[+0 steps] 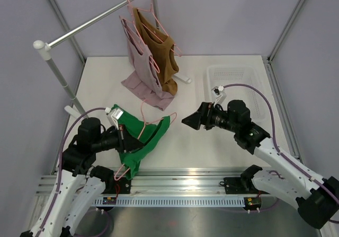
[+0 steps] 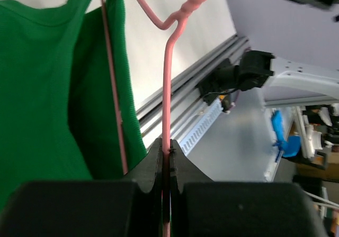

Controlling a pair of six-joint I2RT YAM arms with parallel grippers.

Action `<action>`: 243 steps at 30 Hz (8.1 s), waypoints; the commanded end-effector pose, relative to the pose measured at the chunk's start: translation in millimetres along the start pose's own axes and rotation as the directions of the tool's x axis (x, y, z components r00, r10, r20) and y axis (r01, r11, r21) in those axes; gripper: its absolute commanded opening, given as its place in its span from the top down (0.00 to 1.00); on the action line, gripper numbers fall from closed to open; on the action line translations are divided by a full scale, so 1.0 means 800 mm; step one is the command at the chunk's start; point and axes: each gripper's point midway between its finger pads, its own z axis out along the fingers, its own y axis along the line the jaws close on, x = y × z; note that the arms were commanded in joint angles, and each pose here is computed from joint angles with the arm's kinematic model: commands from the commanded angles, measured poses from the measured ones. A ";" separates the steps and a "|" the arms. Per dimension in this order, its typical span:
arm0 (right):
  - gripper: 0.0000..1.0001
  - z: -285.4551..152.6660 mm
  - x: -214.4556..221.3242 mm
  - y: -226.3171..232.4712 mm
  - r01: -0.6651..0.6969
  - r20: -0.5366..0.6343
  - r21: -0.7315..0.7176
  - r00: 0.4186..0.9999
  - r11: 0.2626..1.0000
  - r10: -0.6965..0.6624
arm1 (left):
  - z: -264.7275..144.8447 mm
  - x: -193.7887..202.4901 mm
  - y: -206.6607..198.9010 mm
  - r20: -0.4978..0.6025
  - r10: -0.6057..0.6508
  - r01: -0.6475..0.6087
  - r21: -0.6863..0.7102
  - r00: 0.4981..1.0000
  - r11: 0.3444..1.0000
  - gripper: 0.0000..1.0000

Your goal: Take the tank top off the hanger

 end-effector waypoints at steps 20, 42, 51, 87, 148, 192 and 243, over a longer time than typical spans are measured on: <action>0.20 0.099 0.030 -0.053 0.095 0.056 0.053 0.994 0.994 -0.098 | 0.043 -0.039 -0.077 0.086 -0.133 0.104 0.281 0.987 0.954 1.00; 1.00 0.104 0.003 -0.084 0.157 0.090 0.219 0.980 0.963 -0.180 | 0.042 -0.035 -0.091 0.077 -0.133 0.104 0.298 0.988 0.949 1.00; 1.00 0.021 -0.060 -0.189 0.044 0.180 0.702 0.955 0.711 -0.237 | 0.034 -0.009 -0.075 0.018 -0.018 0.013 0.229 1.000 0.973 1.00; 1.00 -0.096 -0.176 -0.078 0.156 0.185 0.709 0.900 0.688 -0.395 | -0.009 -0.023 -0.124 0.216 0.264 -0.330 0.375 0.940 0.866 1.00; 0.01 0.010 0.011 -0.056 0.160 -0.129 0.341 0.984 0.926 -0.123 | -0.119 -0.240 -0.006 0.773 0.236 0.292 -0.475 0.588 0.830 1.00; 0.01 0.039 0.114 -0.091 0.335 -0.453 0.362 0.879 0.870 -0.150 | -0.087 -0.387 0.073 0.838 0.108 0.444 -0.387 0.534 0.808 0.38; 0.97 -0.097 -0.287 -0.215 0.186 -0.085 0.918 0.955 0.349 -0.284 | -0.172 -0.171 -0.050 0.538 0.373 -0.078 -0.491 0.756 0.867 0.01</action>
